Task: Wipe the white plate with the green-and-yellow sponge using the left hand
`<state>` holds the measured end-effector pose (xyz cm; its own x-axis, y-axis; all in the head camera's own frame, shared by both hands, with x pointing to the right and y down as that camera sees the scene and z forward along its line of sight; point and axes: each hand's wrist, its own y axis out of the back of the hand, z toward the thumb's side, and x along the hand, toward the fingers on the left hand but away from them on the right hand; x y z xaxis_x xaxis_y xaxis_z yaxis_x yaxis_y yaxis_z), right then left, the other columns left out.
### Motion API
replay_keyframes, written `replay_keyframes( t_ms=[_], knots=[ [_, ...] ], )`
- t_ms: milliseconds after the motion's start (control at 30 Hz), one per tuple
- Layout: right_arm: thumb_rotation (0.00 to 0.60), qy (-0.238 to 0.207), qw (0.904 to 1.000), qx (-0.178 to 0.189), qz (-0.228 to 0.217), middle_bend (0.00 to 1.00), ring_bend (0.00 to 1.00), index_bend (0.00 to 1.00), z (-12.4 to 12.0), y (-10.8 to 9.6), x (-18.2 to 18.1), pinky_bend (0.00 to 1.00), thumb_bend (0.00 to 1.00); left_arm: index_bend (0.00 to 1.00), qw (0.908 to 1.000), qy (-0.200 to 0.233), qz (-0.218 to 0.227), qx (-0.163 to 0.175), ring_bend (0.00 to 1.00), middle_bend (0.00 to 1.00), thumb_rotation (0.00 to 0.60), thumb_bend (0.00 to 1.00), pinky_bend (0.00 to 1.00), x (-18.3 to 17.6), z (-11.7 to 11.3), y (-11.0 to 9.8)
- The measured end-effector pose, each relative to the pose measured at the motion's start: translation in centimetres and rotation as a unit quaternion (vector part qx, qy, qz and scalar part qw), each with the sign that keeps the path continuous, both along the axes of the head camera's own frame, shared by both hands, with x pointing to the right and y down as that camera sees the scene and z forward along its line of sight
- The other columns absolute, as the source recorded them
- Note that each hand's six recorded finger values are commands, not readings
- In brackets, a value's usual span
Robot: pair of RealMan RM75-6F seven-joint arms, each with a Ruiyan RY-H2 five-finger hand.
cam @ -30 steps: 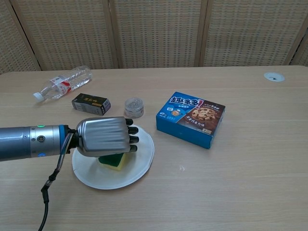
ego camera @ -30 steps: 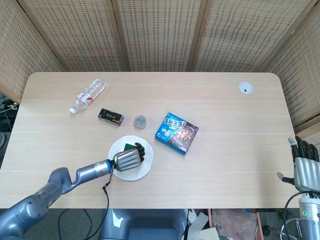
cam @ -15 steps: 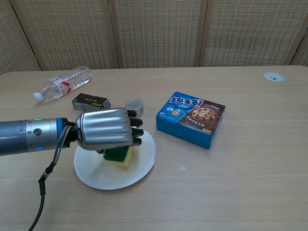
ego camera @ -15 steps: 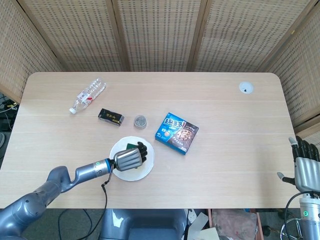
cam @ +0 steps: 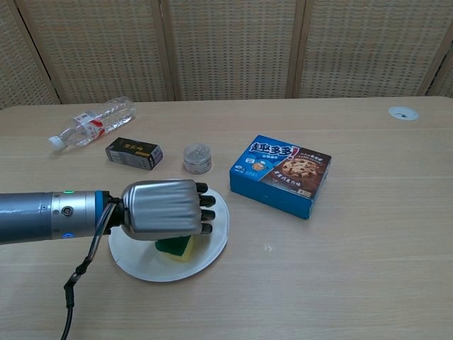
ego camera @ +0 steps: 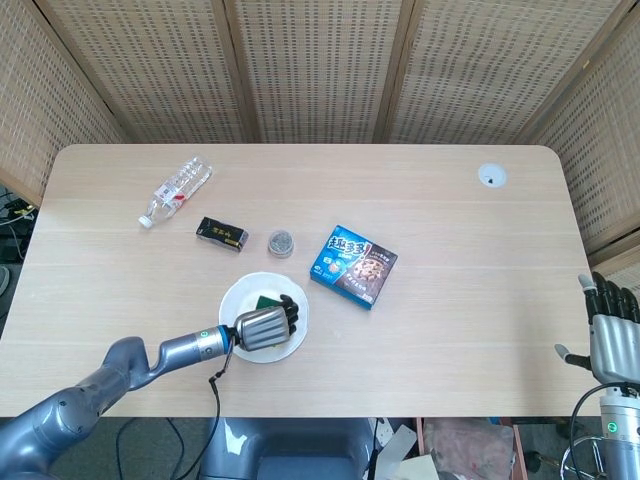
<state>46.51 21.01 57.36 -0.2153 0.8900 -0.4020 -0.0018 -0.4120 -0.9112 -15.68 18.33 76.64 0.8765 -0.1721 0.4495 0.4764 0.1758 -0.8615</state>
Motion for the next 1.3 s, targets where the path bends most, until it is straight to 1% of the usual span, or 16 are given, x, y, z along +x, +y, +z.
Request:
replay_keyframes(
  t_ms=[133,300,433,600,833,1033,1167,1300],
  knots=[
    [0.600,0.000,1.0000,0.000,-0.001,0.00,0.00,0.00,0.0,0.0,0.0,0.00,0.00,0.69,1.0000,-0.004,0.002,0.001,0.31,0.52,0.600,0.28,0.38,-0.1,0.2,0.1],
    [0.600,-0.001,1.0000,0.000,-0.001,0.00,0.00,0.00,0.0,0.0,-0.1,0.00,0.00,0.69,1.0000,0.006,-0.002,0.004,0.31,0.52,0.600,0.28,0.38,-0.2,-0.1,-0.2],
    [0.600,-0.002,1.0000,0.001,-0.001,0.00,0.00,0.00,-0.1,0.0,-0.1,0.00,0.00,0.69,0.9997,0.021,-0.013,0.009,0.31,0.52,0.600,0.28,0.38,-0.2,-0.9,-1.0],
    [0.600,-0.003,1.0000,0.001,-0.003,0.00,0.00,0.00,-0.2,0.0,-0.2,0.00,0.00,0.69,0.9986,0.038,-0.032,0.020,0.31,0.52,0.600,0.28,0.38,-0.4,-2.0,-2.6],
    [0.600,-0.003,1.0000,0.002,-0.004,0.00,0.00,0.00,-0.2,0.0,-0.3,0.00,0.00,0.69,0.9987,0.019,-0.016,0.044,0.31,0.52,0.600,0.28,0.38,-1.0,-1.8,-2.8],
    [0.600,-0.002,1.0000,0.002,-0.004,0.00,0.00,0.00,-0.2,0.0,-0.3,0.00,0.00,0.69,0.9969,0.003,-0.006,0.079,0.32,0.53,0.600,0.28,0.38,-1.3,-1.3,-2.7],
    [0.600,-0.002,1.0000,0.001,-0.003,0.00,0.00,0.00,-0.2,0.0,-0.2,0.00,0.00,0.69,0.9952,-0.008,-0.005,0.098,0.32,0.53,0.600,0.28,0.38,-1.4,-0.8,-2.1],
    [0.600,-0.002,1.0000,0.000,-0.003,0.00,0.00,0.00,-0.1,0.0,-0.2,0.00,0.00,0.70,0.9943,-0.019,-0.002,0.105,0.32,0.53,0.600,0.28,0.38,-1.4,-0.2,-1.4]
  ],
)
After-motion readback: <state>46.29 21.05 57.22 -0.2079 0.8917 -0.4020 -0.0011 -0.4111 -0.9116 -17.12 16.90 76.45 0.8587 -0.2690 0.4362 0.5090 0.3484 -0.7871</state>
